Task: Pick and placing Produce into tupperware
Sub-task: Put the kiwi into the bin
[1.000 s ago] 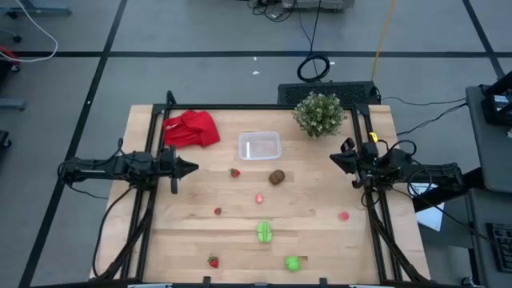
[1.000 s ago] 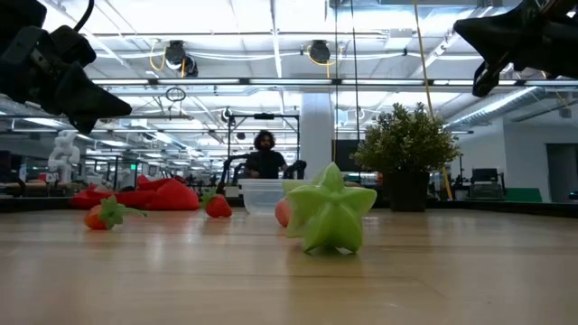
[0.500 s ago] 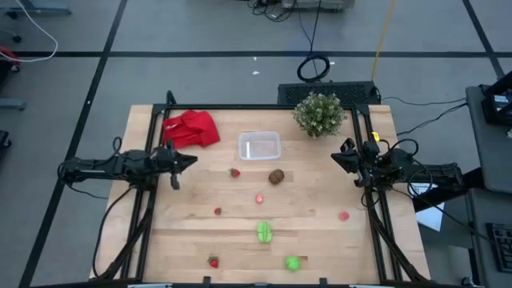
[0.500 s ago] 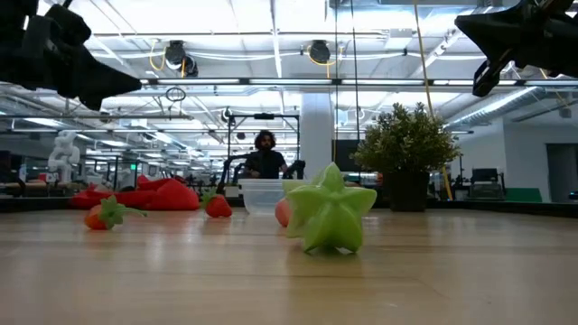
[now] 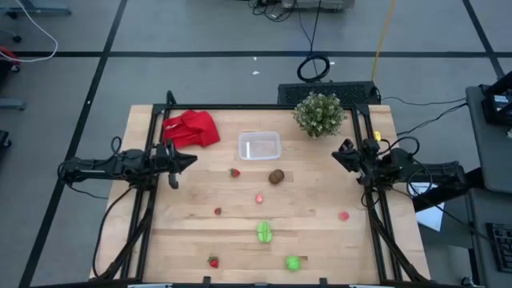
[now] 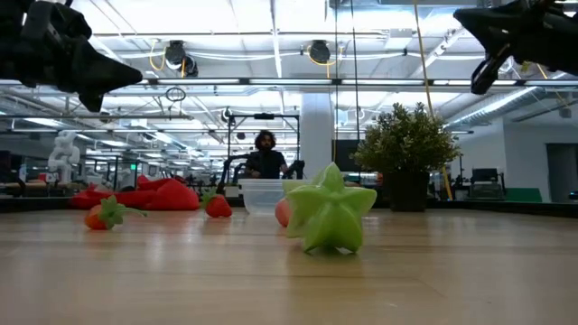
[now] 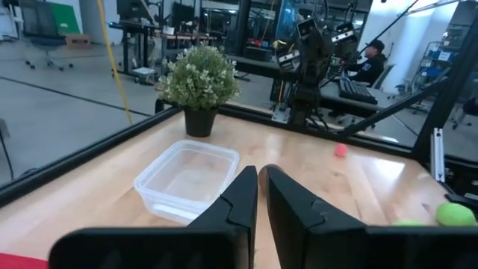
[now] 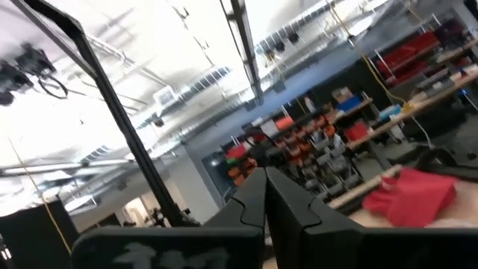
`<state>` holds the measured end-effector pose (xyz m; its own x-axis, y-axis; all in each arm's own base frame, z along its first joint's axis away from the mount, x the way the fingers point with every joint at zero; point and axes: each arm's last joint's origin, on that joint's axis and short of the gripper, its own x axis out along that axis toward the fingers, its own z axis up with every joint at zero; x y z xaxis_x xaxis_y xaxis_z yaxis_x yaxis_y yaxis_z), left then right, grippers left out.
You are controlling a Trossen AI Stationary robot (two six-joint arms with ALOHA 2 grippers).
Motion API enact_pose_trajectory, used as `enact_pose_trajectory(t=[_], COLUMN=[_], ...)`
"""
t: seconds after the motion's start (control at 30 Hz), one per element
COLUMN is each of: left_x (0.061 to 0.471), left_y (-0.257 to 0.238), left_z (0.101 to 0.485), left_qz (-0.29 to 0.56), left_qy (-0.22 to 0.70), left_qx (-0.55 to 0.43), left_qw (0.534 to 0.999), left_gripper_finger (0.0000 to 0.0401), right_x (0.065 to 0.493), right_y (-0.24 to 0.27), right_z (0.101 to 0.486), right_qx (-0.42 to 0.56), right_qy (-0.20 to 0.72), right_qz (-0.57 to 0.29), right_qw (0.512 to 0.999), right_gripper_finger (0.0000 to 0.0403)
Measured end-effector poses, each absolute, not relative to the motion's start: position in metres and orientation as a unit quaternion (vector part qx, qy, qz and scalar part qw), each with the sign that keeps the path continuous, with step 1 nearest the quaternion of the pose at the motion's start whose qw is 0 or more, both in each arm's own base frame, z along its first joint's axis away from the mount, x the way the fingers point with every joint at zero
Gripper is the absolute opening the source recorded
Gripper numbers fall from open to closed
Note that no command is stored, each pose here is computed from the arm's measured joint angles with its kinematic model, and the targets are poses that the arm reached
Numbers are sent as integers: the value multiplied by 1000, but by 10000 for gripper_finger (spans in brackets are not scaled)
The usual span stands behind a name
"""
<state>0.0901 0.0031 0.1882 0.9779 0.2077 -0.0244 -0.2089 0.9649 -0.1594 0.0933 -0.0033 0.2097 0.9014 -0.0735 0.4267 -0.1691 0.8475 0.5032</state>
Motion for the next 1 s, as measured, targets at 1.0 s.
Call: enact_pose_trajectory(t=[1.0], left_x=[78], left_y=[8], left_z=[266], left_qz=[195], left_qy=[95], left_qx=[-28], left_qw=[976], left_gripper_finger=[33], right_x=[239], right_y=[-37], right_z=[295], right_qx=[-14], right_qy=[216], right_qz=[37], right_qw=[976], right_gripper_finger=[0])
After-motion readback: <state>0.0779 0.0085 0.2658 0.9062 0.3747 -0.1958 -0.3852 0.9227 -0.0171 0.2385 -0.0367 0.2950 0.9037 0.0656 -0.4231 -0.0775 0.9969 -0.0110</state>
